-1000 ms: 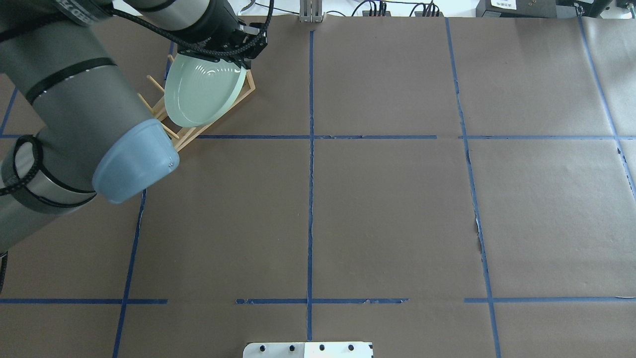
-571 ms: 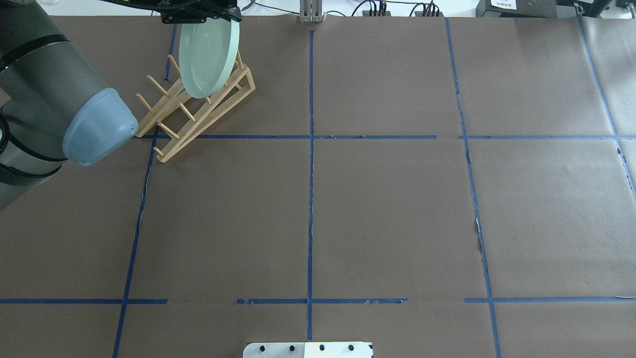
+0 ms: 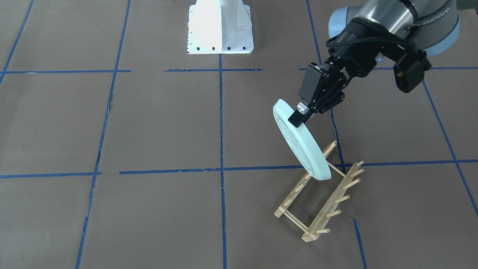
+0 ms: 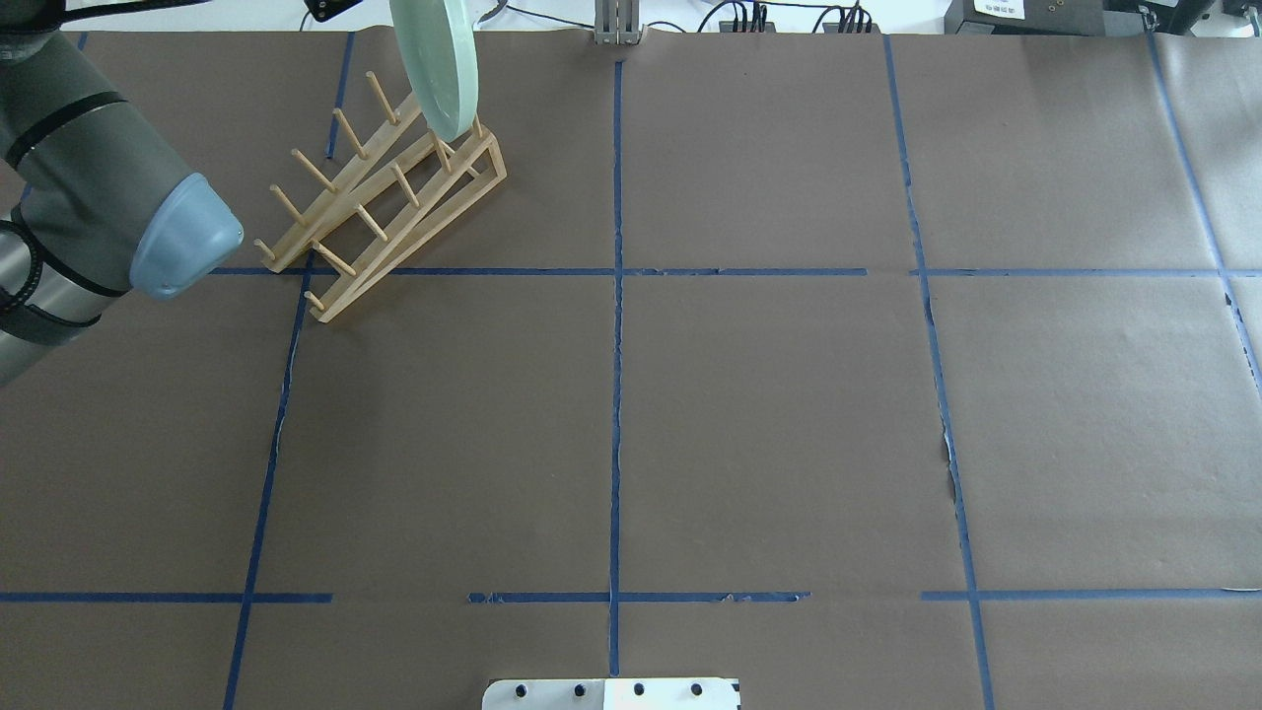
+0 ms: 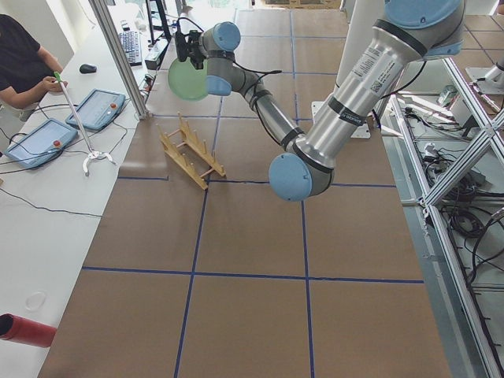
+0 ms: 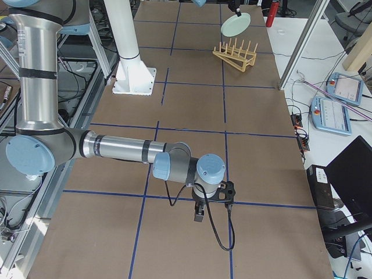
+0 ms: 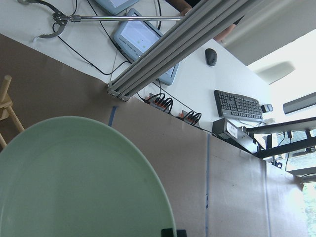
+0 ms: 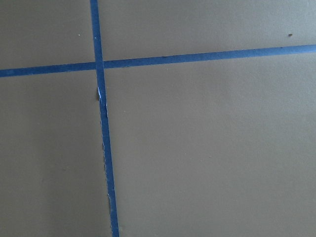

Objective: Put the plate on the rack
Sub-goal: 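Carry the upright plate over the wooden rack's pegs with the left gripper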

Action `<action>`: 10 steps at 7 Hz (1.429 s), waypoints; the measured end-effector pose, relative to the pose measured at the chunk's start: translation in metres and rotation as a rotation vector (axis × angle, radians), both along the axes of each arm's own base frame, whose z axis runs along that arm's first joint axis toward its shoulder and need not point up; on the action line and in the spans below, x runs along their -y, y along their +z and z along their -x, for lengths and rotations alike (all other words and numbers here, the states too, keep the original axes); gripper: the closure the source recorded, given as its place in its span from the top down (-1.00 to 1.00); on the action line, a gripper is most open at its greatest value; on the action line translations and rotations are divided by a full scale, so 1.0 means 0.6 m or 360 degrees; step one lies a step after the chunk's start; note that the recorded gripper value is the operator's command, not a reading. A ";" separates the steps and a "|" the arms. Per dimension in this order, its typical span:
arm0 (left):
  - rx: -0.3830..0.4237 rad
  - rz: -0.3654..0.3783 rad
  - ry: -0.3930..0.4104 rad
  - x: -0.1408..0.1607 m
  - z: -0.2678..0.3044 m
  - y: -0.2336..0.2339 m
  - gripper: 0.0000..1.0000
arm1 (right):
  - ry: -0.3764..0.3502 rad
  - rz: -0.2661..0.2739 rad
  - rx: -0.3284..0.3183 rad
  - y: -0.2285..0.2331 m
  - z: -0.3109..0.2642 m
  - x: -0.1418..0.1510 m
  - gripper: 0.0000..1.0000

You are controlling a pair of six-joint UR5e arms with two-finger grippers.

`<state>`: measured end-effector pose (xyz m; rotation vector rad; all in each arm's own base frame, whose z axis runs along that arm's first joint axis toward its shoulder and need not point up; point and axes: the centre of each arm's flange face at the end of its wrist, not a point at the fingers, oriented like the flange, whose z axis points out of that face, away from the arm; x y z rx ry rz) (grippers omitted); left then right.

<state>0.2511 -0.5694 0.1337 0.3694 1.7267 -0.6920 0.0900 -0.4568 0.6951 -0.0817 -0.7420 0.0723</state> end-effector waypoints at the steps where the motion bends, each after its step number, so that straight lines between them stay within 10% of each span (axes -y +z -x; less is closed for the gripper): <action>1: -0.0165 0.0034 -0.0086 0.013 0.004 0.020 -1.00 | 0.0000 0.0000 0.0000 0.000 0.000 0.000 1.00; 4: -0.0473 0.0122 -0.0315 0.056 0.000 0.097 -1.00 | 0.0000 -0.0001 0.0000 0.000 0.000 0.000 1.00; 10: -0.0553 0.0377 -0.0426 0.079 -0.062 0.202 -1.00 | 0.0000 0.0000 0.0000 0.000 0.000 0.000 1.00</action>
